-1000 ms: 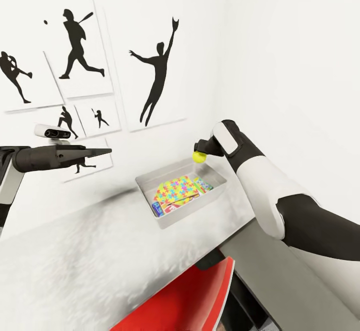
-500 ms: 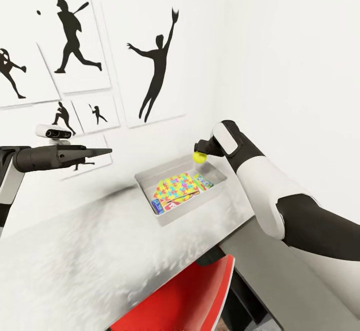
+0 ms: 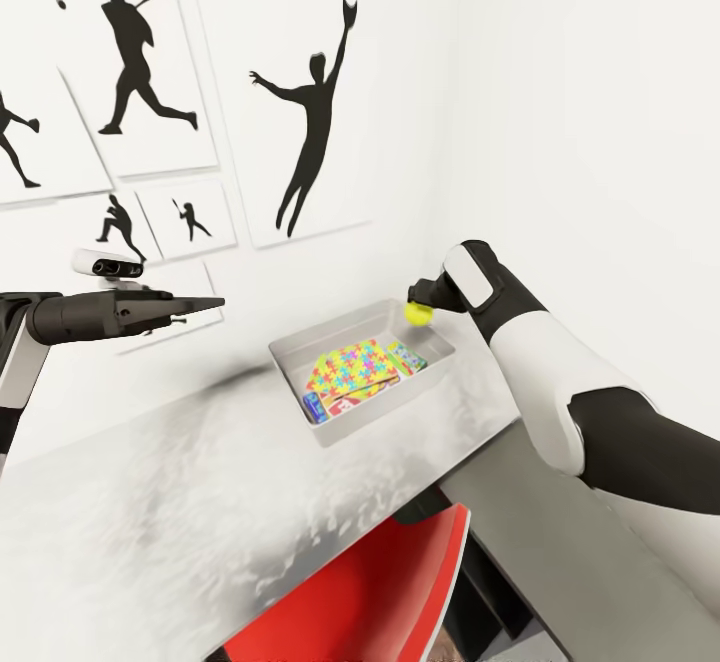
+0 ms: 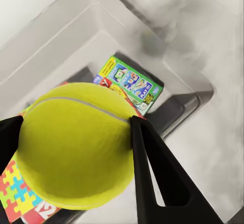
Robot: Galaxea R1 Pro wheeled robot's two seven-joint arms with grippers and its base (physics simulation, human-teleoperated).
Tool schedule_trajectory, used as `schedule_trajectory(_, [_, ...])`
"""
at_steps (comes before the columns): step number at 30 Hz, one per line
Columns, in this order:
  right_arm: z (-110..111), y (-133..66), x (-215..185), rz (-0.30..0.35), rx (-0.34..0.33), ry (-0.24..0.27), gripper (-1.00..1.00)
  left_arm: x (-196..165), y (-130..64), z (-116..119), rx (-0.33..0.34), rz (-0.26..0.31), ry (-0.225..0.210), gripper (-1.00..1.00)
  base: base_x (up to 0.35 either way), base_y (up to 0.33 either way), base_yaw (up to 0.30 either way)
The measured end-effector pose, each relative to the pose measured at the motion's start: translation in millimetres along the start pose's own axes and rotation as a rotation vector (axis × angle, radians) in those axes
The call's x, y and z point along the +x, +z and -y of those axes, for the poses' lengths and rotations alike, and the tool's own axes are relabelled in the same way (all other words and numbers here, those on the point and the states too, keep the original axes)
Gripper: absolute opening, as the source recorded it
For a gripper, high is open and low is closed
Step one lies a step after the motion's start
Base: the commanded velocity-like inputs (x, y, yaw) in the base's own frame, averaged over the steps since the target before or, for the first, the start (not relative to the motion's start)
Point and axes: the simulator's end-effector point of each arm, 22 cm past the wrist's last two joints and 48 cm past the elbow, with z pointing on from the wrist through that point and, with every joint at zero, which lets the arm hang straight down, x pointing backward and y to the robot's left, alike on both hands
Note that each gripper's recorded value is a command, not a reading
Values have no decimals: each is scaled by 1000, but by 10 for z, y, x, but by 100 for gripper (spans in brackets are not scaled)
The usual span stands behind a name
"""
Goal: Put all the toys in the child's room - the three board games (two on the bed and one on the table), the two jigsaw puzzles on the table, and the tennis ball on the table - inside the toy box on the table in the child's room.
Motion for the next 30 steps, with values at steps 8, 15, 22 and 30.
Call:
schedule_trajectory(8, [176, 97, 0, -5, 26, 11, -100, 41, 3, -71, -1, -2, -13, 100, 0, 0, 0])
schedule_trajectory(15, [229, 183, -4, 4, 34, 27, -100, 77, 7, -131, -2, -3, -25, 100, 0, 0, 0])
schedule_trajectory(22, [231, 263, 28, 2, 36, 32, -100, 110, 6, -189, -2, -3, -38, 100, 0, 0, 0])
schedule_trajectory(30, [328, 340, 25, 18, 94, -16, -100, 82, 33, -203, 13, 5, -36, 100, 0, 0, 0])
